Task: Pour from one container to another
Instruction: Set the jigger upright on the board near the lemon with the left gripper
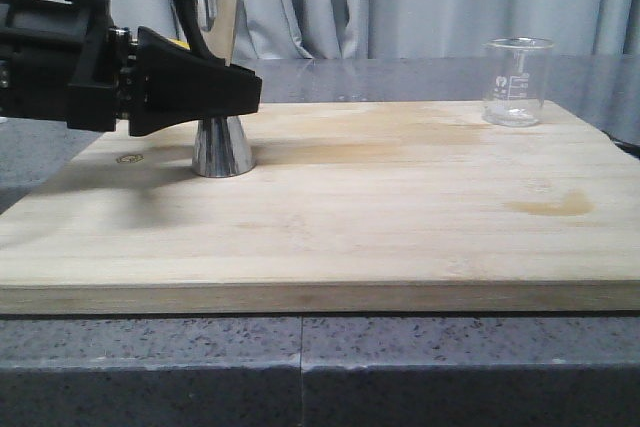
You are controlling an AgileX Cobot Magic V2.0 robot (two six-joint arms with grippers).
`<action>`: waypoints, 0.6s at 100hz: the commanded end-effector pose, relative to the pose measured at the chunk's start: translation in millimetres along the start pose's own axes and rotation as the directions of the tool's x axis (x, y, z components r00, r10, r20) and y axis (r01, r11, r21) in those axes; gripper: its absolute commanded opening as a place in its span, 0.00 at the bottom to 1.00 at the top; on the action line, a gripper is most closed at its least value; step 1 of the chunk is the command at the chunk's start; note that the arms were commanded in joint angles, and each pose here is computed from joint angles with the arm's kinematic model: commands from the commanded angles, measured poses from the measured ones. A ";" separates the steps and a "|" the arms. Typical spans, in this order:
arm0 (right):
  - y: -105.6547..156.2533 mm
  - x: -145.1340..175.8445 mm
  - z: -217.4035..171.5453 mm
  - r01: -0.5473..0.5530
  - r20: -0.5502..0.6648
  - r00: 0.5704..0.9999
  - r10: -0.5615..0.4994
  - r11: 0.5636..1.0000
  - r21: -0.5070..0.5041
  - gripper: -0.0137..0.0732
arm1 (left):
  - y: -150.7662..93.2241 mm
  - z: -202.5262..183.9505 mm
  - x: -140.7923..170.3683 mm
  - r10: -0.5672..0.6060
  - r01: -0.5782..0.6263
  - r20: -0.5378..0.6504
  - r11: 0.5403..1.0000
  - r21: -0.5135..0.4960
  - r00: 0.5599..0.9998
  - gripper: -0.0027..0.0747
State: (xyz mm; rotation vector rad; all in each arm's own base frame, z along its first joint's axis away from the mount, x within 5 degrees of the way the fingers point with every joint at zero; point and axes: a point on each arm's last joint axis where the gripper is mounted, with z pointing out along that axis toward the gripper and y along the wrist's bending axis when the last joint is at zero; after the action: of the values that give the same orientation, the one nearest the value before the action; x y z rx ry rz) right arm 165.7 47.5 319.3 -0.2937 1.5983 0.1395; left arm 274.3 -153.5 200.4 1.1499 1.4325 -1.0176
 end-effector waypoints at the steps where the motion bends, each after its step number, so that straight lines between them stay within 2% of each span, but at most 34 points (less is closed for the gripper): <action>1: -3.3 -20.2 -1.9 0.013 0.116 0.993 -0.016 1.000 0.023 0.63 | -7.7 -4.1 -28.0 0.016 -0.030 0.200 0.997 0.069 0.980 0.11; 20: -3.3 -20.2 -1.9 0.013 0.116 0.993 -0.016 1.000 0.023 0.63 | -7.7 -4.1 -28.0 0.014 -0.029 0.200 0.997 0.069 0.980 0.24; 52: -3.3 -20.2 -1.9 0.013 0.116 0.993 -0.016 1.000 0.023 0.63 | -8.9 -4.0 -26.9 0.012 -0.029 0.188 0.996 0.083 0.982 0.26; 60: -3.3 -20.2 -1.9 0.013 0.116 0.993 -0.016 1.000 0.023 0.63 | -8.9 -4.0 -27.0 0.010 -0.026 0.188 0.996 0.083 0.982 0.30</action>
State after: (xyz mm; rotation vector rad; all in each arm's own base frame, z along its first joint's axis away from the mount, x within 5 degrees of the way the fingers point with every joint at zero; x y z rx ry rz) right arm 165.7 47.5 319.3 -0.2937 1.5983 0.1395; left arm 274.4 -153.4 199.4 1.1490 1.4351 -1.0152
